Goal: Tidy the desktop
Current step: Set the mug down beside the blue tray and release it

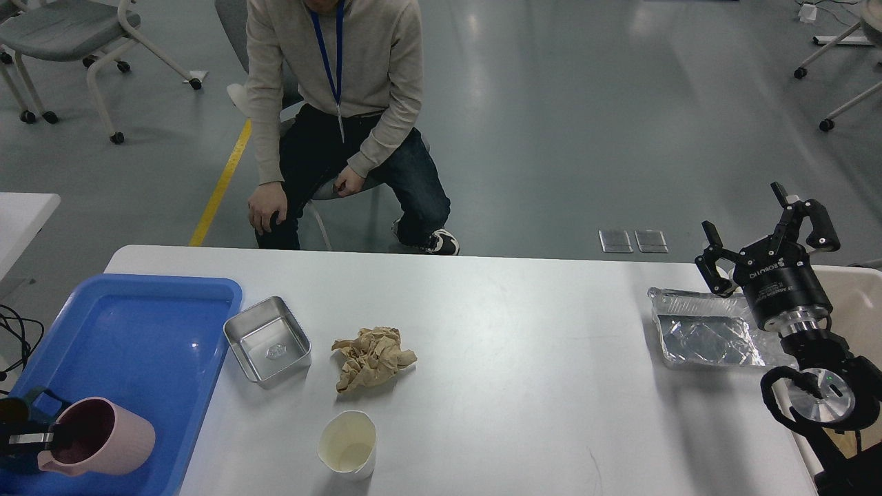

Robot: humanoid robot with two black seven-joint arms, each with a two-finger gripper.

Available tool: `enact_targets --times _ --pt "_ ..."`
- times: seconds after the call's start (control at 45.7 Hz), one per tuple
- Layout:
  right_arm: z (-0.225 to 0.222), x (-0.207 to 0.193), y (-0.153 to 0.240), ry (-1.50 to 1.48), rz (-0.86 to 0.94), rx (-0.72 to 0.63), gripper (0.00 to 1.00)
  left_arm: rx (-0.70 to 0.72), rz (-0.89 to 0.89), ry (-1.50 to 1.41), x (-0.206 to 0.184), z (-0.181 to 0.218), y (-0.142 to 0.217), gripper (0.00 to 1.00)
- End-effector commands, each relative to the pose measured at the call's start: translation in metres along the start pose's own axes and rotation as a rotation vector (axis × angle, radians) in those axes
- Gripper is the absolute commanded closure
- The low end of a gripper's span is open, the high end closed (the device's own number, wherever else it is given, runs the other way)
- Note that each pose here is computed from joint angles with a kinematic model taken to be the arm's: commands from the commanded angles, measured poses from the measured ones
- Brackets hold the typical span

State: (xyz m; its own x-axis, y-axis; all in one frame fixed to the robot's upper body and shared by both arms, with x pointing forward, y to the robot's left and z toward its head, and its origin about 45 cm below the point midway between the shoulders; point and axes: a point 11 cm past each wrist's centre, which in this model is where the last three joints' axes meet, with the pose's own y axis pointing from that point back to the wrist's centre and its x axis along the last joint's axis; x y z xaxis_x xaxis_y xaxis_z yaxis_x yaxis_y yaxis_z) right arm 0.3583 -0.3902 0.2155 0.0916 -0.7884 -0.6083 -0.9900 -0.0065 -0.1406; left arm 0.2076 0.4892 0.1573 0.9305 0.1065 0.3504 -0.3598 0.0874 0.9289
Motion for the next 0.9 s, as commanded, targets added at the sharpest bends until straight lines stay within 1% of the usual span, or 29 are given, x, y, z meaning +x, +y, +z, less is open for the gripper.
enact_targets --times 0.0,0.197,0.263,0.372,0.416,0.504,0.526,0.591,0.635,0.657,0.767,0.876 --pt "-0.001 0.001 0.0 0.003 0.0 0.0 0.0 0.007 0.0 0.011 0.0 -0.003 -0.009 0.95" --pt "-0.001 0.001 0.0 0.003 0.0 0.0 0.0 -0.011 -0.004 0.018 -0.001 0.004 -0.023 0.95" --pt "-0.001 0.001 0.0 0.003 0.001 0.0 0.0 -0.015 -0.006 0.017 -0.001 0.006 -0.025 0.93" --pt "-0.001 0.001 0.0 0.003 0.001 0.0 0.0 0.001 -0.014 0.027 -0.006 0.002 -0.029 0.7" --pt "0.0 0.0 0.0 0.0 0.001 -0.001 0.0 0.004 -0.014 0.031 -0.007 0.001 -0.032 0.65" --pt "0.001 0.0 0.0 -0.001 0.001 -0.001 0.0 0.001 -0.017 0.032 -0.009 0.002 -0.035 0.58" --pt "0.001 0.0 0.0 -0.001 0.001 -0.001 0.0 0.0 -0.017 0.033 -0.009 0.002 -0.035 0.54" --pt "0.0 0.0 0.0 0.0 0.001 -0.001 0.0 -0.007 -0.006 0.034 -0.005 0.004 -0.035 0.37" --pt "0.0 0.0 0.0 0.0 0.001 -0.001 0.0 -0.011 0.007 0.037 0.0 0.004 -0.032 0.23" --pt "-0.001 0.001 0.0 0.003 0.001 0.0 0.0 -0.013 0.015 0.041 0.003 0.004 -0.031 0.2" --pt "0.0 -0.001 0.0 0.0 -0.002 0.001 0.0 -0.045 0.071 0.094 0.021 0.009 -0.022 0.13" --pt "-0.003 -0.001 -0.001 0.005 -0.006 0.003 0.0 -0.065 0.107 0.092 0.034 0.01 -0.003 0.11"
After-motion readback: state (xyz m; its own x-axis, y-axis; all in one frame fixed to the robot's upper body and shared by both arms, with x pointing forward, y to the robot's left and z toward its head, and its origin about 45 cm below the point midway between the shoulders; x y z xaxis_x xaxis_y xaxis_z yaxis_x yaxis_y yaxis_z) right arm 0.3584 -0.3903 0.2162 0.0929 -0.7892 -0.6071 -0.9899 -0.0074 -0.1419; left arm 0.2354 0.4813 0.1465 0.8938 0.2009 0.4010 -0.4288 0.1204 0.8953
